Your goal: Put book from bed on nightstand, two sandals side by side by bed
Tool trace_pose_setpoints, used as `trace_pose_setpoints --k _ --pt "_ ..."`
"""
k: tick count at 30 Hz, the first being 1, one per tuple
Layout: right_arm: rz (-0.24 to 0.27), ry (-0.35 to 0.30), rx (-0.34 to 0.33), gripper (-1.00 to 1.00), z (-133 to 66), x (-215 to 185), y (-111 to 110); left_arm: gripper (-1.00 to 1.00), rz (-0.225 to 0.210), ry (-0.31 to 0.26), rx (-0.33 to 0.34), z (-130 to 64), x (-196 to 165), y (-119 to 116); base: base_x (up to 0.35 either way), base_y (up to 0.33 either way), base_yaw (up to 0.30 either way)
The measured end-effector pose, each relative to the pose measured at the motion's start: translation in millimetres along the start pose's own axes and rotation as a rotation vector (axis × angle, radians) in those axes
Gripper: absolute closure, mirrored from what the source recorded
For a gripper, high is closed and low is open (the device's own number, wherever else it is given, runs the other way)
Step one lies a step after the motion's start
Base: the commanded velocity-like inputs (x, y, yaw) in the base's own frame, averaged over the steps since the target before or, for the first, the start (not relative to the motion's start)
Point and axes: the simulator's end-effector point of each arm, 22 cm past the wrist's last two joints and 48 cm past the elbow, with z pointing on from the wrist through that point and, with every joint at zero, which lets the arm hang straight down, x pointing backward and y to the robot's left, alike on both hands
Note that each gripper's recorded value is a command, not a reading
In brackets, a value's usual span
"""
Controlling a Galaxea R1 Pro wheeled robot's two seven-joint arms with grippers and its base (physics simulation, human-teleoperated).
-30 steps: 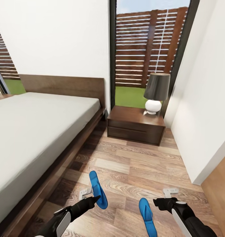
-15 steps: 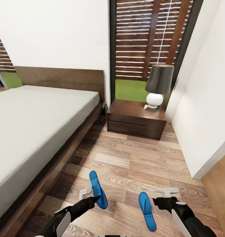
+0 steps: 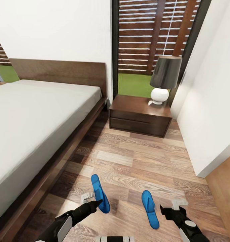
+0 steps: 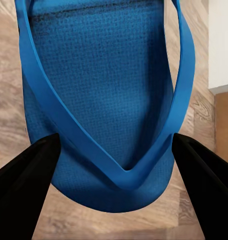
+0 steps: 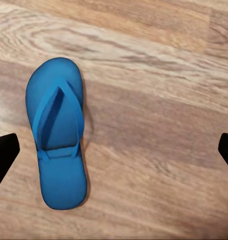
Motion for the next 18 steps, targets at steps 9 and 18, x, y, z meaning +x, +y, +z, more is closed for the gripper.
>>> trace_pose_setpoints --k 9,18 --pt "0.003 -0.001 -0.005 -1.00 7.5 12.7 4.6 1.00 -0.022 0.027 -0.014 4.9 15.1 12.0 0.000 0.000 0.000" --pt "-0.009 0.074 -0.095 -1.00 11.1 53.5 68.5 1.00 -0.044 0.053 -0.027 9.3 30.5 23.5 0.000 0.000 0.000"
